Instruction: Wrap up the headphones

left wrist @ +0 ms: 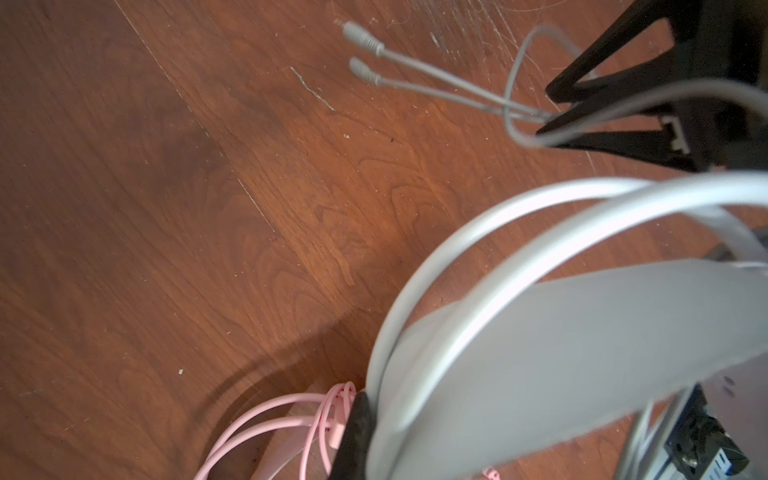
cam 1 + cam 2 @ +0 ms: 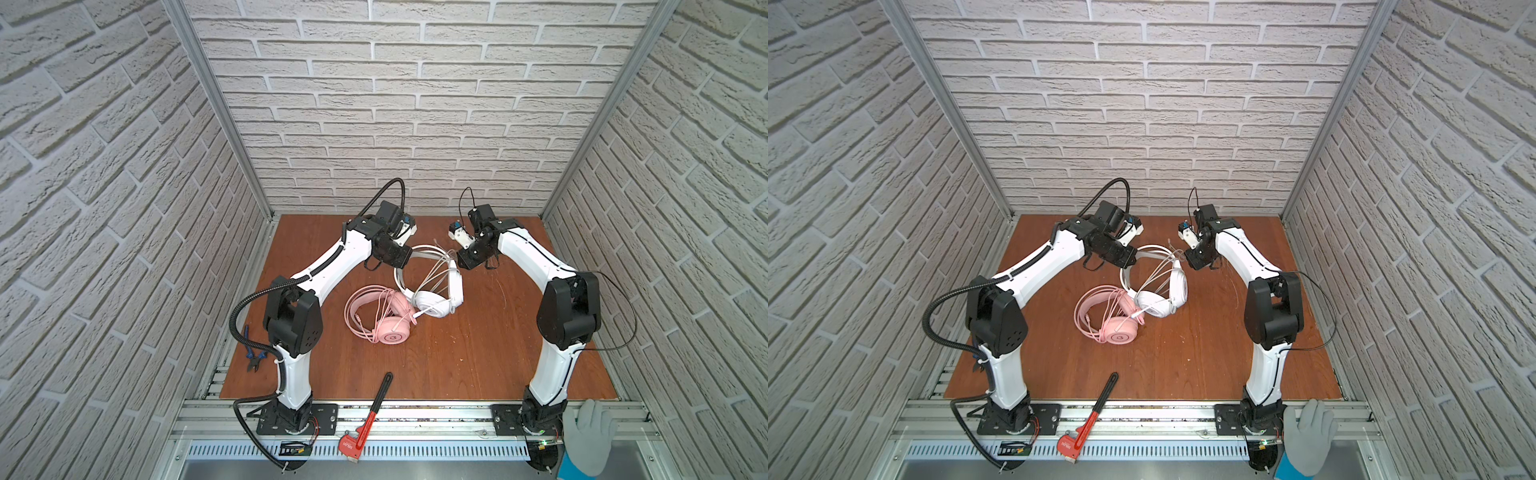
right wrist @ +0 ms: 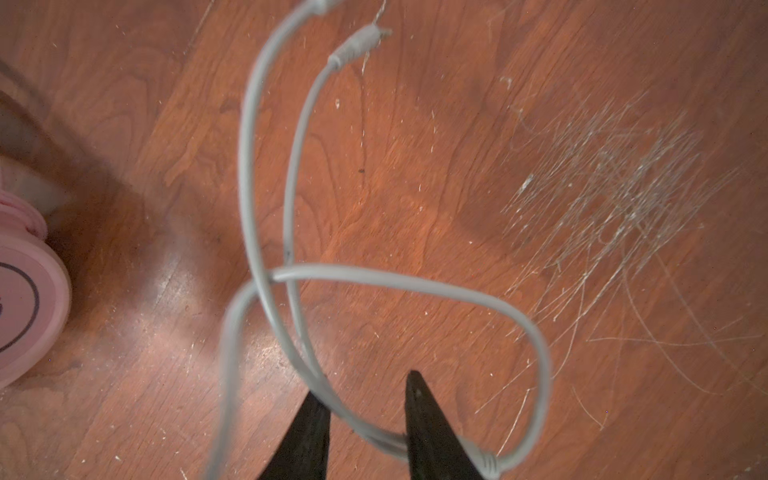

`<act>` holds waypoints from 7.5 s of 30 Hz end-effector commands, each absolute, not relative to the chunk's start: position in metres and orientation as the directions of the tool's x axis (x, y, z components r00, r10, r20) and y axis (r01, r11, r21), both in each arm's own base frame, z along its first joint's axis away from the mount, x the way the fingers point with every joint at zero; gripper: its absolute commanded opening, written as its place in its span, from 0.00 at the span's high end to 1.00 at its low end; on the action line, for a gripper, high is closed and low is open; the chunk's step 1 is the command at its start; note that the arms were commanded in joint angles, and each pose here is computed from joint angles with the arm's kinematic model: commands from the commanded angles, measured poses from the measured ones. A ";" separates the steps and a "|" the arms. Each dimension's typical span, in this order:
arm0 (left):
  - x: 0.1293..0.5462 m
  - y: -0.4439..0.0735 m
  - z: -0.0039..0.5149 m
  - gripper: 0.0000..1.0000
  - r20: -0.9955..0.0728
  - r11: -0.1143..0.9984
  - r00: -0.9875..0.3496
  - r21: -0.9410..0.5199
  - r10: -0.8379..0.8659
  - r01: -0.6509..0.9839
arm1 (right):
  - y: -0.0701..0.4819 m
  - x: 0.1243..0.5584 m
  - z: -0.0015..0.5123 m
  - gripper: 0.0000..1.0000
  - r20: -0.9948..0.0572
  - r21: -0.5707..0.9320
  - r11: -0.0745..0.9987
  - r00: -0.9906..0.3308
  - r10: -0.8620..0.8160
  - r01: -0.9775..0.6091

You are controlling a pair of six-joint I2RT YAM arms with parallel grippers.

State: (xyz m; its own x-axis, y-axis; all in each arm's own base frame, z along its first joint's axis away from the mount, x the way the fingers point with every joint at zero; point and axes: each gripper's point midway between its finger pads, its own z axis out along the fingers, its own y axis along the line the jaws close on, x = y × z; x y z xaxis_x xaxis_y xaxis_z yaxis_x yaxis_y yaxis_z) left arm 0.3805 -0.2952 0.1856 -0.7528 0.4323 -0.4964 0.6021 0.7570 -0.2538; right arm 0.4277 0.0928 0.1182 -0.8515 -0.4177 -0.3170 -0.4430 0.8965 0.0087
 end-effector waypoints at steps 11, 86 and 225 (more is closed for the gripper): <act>0.384 -0.311 0.228 1.00 -0.583 0.684 -0.720 -0.350 0.375 0.640 | 0.062 0.399 0.111 0.55 -0.344 0.167 0.957 -0.924 -0.167 -0.235; 0.379 -0.340 0.218 1.00 -0.513 0.626 -0.775 -0.480 0.368 0.615 | 0.123 0.350 0.132 0.36 -0.468 0.795 0.603 -0.693 0.548 -0.060; 0.477 -0.234 0.159 1.00 -0.402 0.812 -0.754 -0.508 -0.520 -0.289 | 0.278 0.276 0.243 0.94 -0.963 0.110 0.518 -0.220 -0.156 -0.849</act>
State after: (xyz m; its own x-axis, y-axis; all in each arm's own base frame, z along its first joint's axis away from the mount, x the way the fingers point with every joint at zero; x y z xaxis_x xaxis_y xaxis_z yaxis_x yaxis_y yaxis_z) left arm 0.4618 -0.2280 0.1335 -0.7922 -0.5127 -0.3310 -0.3315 0.8169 -0.4720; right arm 0.2711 0.2705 0.2123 -0.2493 -0.2341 -0.9397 -0.8443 0.5279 0.0925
